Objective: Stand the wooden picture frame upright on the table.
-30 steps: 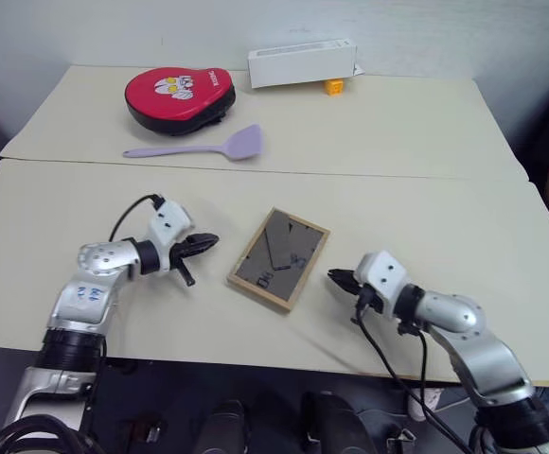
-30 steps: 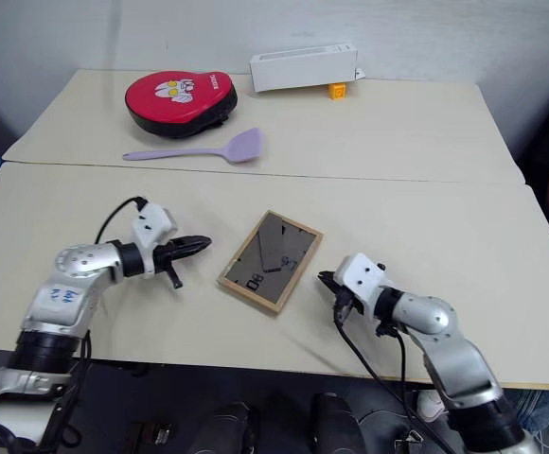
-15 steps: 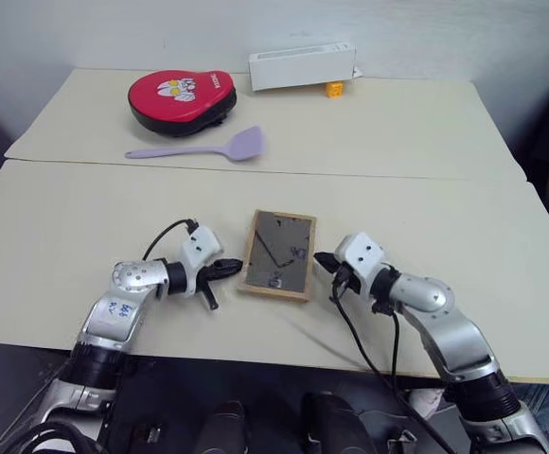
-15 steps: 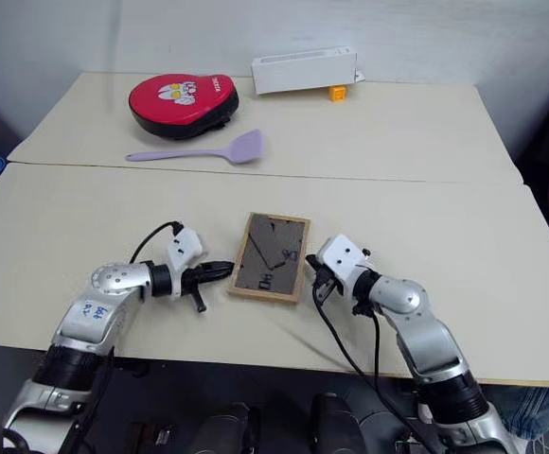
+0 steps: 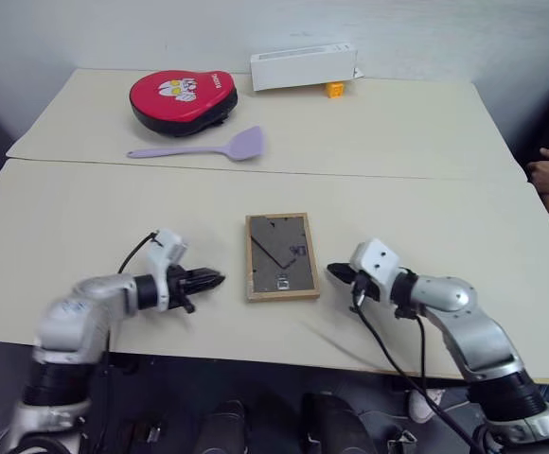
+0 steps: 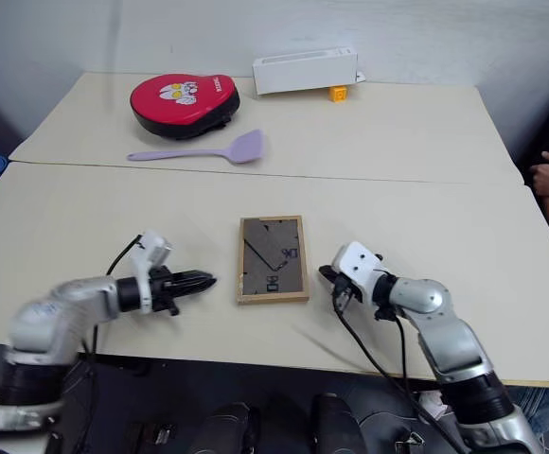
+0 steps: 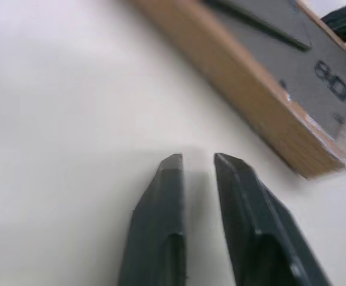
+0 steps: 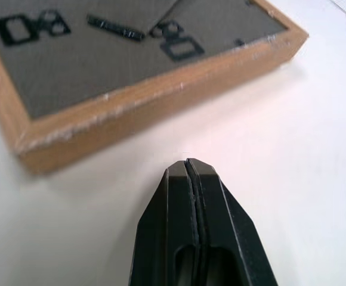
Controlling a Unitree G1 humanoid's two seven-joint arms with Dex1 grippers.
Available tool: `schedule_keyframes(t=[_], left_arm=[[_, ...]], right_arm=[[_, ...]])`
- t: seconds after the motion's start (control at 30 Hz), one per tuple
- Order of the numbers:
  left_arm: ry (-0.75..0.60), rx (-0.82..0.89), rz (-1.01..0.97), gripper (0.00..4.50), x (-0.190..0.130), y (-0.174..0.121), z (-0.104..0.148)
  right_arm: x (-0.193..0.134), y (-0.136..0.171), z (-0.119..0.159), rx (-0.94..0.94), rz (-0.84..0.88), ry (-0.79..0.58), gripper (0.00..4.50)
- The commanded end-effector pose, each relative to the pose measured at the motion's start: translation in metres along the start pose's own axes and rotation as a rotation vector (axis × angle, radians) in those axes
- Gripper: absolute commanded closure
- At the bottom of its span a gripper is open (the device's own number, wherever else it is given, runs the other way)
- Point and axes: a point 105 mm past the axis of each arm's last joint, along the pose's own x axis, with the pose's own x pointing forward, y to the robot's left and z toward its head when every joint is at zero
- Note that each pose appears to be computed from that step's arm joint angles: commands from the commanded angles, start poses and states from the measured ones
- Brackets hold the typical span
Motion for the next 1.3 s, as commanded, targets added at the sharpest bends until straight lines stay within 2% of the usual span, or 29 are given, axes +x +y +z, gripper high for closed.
schedule_keyframes(t=[0.03,0.13,0.27,0.5,0.83,1.03,1.2,1.3], left_arm=[[0.032,-0.255,-0.163,2.19,0.003,-0.013,0.005],[0.096,-0.331,-0.233,1.26,0.013,-0.018,0.006],[0.132,-0.396,-0.183,0.1,0.031,-0.011,0.003],[0.148,-0.433,-0.144,0.1,0.065,-0.014,0.0],[0.134,-0.492,-0.279,0.1,0.092,-0.041,0.01],[0.159,-0.511,-0.294,1.93,0.1,-0.047,0.001],[0.129,-0.5,-0.304,3.34,0.089,-0.043,0.004],[-0.005,-0.388,-0.314,3.34,0.075,-0.042,0.016]], right_arm=[[0.001,0.007,0.015,-0.058,0.056,-0.047,4.5],[0.006,0.003,0.014,-0.08,0.049,-0.035,4.5],[0.012,0.001,0.017,-0.094,0.047,-0.031,4.5],[0.019,0.01,0.018,-0.107,0.075,-0.016,4.5],[0.023,0.019,0.018,-0.114,0.081,-0.016,4.5],[0.021,0.02,0.015,-0.114,0.077,-0.01,4.5],[0.011,0.01,0.01,-0.096,0.033,-0.005,4.5],[-0.01,0.002,0.021,-0.042,0.026,-0.109,4.5]])
